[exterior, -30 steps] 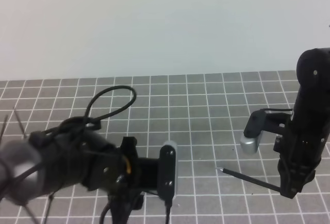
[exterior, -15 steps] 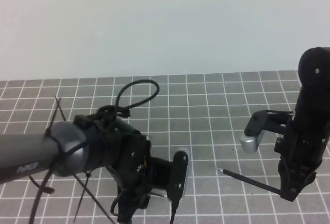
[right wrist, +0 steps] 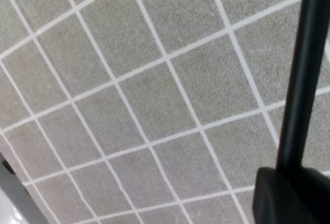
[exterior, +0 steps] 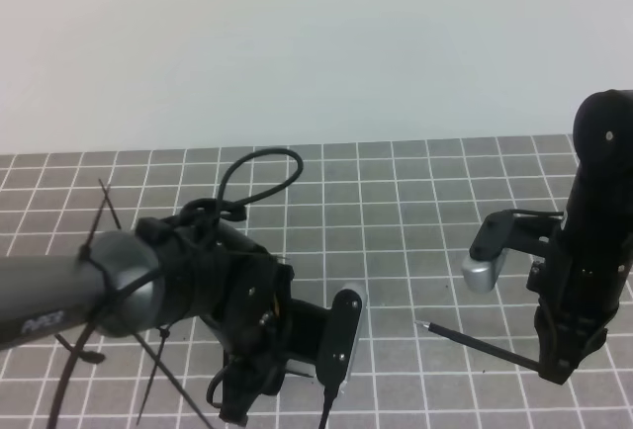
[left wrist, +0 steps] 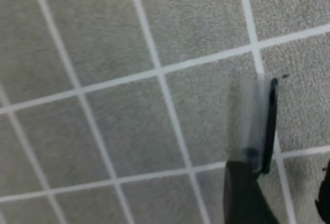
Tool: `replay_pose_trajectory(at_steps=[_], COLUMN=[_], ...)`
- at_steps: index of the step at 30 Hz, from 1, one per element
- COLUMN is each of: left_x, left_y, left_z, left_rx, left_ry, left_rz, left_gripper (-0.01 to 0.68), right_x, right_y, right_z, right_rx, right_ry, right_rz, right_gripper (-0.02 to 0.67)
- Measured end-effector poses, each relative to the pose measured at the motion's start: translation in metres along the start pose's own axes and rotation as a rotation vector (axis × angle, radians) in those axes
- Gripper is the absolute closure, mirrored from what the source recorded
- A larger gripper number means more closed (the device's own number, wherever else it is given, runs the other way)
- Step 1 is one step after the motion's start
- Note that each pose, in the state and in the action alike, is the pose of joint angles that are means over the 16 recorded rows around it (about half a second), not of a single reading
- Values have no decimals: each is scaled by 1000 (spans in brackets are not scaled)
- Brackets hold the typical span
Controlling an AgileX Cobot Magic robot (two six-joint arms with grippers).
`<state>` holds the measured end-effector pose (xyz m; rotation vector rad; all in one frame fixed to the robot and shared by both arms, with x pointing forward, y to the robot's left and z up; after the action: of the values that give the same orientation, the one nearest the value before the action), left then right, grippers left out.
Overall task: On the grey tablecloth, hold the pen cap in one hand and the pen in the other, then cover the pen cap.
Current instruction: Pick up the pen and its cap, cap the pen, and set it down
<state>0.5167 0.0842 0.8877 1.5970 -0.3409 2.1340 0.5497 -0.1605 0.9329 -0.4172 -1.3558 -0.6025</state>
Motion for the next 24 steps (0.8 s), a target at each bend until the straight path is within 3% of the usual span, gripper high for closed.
replay_pose_trajectory(at_steps=[24], left_x=[-5], left_y=[1], left_z=[6], left_rx=[20], left_ry=[37], left_rz=[-5], left_gripper=[377], right_x=[0], right_y=[2], right_z=[4], right_rx=[-17], right_ry=[26], right_rz=[-10], right_gripper=[652])
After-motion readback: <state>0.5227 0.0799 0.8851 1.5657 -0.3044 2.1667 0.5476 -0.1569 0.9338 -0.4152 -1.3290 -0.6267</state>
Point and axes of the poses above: a point on each arm's last joint axis where the gripper is mounted, x pointing back along that axis away from the gripper, z along the wrist's bending axis when the last joint is at zero, y = z × x, the point moved 6 cm from there along -x, pointing out along that axis toward the gripper, and after that the axes turned 14 degrees about -x, right-handed, at the moved point
